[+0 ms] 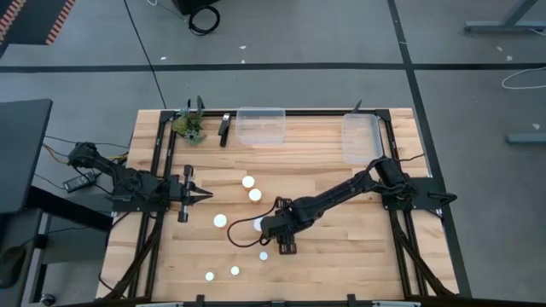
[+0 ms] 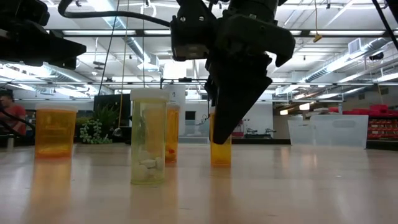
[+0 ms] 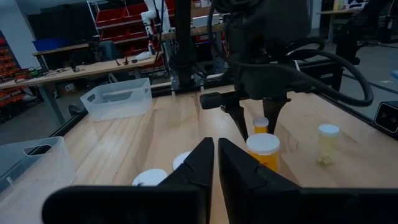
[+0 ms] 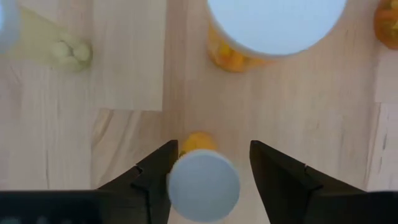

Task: Pick and place medicine bottles into bin by pill shape (circle, oval)
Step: Put the top small orange pill bottle into the right transparent bin

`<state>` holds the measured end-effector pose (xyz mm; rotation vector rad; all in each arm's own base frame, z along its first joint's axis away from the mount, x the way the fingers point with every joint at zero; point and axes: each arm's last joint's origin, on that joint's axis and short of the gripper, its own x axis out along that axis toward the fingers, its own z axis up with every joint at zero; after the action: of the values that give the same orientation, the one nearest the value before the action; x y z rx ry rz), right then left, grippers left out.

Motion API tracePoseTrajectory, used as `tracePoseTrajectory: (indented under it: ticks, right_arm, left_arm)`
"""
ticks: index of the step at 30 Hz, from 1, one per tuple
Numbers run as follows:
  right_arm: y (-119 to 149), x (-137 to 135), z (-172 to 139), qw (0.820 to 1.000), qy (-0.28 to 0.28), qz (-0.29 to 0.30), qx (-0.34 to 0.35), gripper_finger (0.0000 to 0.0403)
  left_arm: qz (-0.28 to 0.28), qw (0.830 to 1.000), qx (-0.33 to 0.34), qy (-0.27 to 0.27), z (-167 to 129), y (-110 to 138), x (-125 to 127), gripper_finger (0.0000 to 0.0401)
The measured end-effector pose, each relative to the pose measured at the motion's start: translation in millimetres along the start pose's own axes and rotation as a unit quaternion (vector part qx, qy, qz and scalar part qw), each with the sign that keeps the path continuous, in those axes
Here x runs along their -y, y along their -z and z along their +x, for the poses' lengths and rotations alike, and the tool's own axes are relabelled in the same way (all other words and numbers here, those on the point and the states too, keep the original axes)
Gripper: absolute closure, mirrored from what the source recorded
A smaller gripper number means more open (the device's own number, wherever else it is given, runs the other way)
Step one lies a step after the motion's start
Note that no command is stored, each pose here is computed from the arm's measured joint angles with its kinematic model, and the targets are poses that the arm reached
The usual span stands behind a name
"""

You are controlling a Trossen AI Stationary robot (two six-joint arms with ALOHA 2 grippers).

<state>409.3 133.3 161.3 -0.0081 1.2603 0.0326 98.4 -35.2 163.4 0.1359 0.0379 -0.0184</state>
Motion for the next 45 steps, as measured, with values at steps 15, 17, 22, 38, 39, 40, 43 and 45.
tracePoseTrajectory:
  ticks: [15,17,22,38,39,40,43,45]
  right_arm:
    - [-1.2,7.0,0.5,1.0,0.003,0.011,-0.003,0.029]
    - [-0.9,8.1,0.5,1.0,0.005,0.012,-0.006,0.0288]
    - [0.8,10.7,-3.7,1.0,0.01,0.013,-0.023,0.0278]
    - [6.0,33.3,-74.6,0.997,0.07,0.021,-0.006,0.0279]
    - [6.5,35.6,-79.4,0.997,0.075,0.023,-0.004,0.028]
    - [7.2,38.2,-84.3,0.996,0.081,0.026,-0.001,0.0281]
    - [9.1,45.8,-94.3,0.995,0.094,0.034,0.0,0.0281]
    - [10.0,50.9,-99.8,0.994,0.1,0.038,0.001,0.028]
  left_arm:
    - [0.0,1.0,0.0,0.0,0.0,0.0,0.0,0.0373]
    - [0.0,1.0,0.0,0.0,0.0,0.0,0.0,0.0371]
    - [0.0,1.0,0.0,0.0,0.0,0.0,0.0,0.0363]
    - [-0.001,1.0,0.001,0.0,0.0,-0.3,0.0,0.0367]
    - [-0.001,1.0,0.001,0.0,0.0,-0.2,0.0,0.0365]
    - [-0.001,1.0,0.001,0.0,0.0,-0.2,0.0,0.0364]
    - [-0.001,1.0,0.001,0.0,0.0,-0.3,0.0,0.0361]
    - [-0.001,1.0,0.001,0.0,0.0,-0.2,0.0,0.036]
